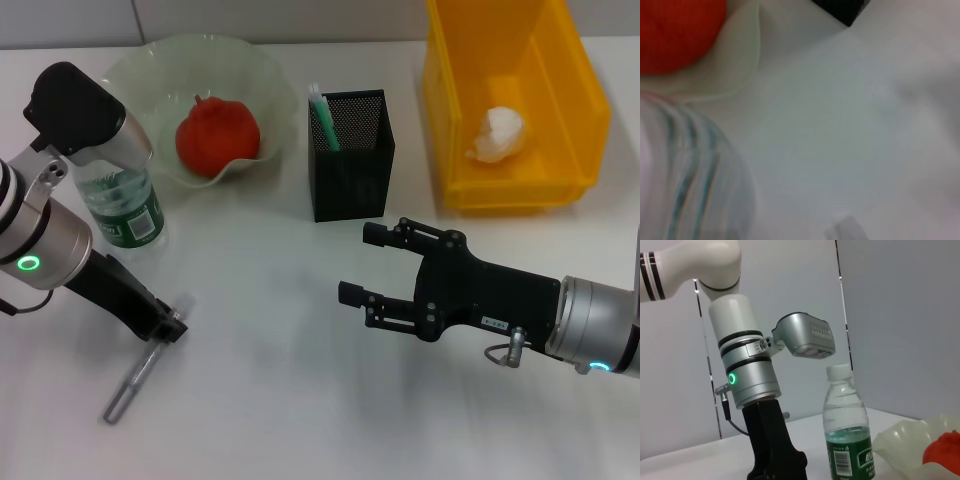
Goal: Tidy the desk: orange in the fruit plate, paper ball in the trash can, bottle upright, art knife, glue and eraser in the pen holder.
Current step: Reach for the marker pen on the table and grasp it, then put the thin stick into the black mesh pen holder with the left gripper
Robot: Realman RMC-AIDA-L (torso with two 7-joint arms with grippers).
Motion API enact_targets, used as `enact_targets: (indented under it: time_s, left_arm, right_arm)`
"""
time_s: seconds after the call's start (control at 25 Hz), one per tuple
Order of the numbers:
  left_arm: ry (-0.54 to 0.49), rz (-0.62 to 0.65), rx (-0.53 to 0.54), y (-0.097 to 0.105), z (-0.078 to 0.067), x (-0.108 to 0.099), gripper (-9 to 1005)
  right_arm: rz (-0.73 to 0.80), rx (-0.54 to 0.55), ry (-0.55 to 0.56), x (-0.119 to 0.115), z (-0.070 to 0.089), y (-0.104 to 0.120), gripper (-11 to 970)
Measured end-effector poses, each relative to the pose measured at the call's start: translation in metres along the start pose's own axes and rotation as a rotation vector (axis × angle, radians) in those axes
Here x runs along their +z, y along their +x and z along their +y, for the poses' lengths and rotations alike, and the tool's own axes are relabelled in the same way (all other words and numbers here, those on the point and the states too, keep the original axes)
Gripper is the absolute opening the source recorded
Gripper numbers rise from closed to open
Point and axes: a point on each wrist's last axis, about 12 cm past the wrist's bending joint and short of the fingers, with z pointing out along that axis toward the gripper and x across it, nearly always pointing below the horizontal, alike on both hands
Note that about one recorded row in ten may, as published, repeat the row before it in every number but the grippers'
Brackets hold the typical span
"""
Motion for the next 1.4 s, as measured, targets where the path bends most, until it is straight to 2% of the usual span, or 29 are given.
enact_targets:
  time_s: [0.48, 0.6, 1.04, 1.24, 1.4]
  left_arm:
    - [-0.003, 0.015, -0.005, 0.000, 0.002, 0.004, 287]
    - [-0.008, 0.010, -0.003, 0.000, 0.002, 0.003, 290]
    - [-0.013, 0.015, 0.016, -0.002, 0.001, 0.004, 167]
    - [-0.017, 0.000, 0.031, -0.005, -0.001, 0.000, 158]
    - [-0.006, -0.064, 0.063, -0.014, -0.006, -0.010, 157]
  right_arm:
    - [-0.002, -0.003, 0.000, 0.000, -0.001, -0.001, 768]
    - [-0.002, -0.005, -0.003, 0.001, -0.001, -0.001, 767]
    - [-0.004, -0.007, 0.011, 0.003, -0.004, -0.003, 767]
    - [-0.005, -0.008, 0.014, 0.003, -0.004, -0.003, 767]
    - [-0.020, -0.003, 0.037, 0.002, -0.006, -0.004, 767]
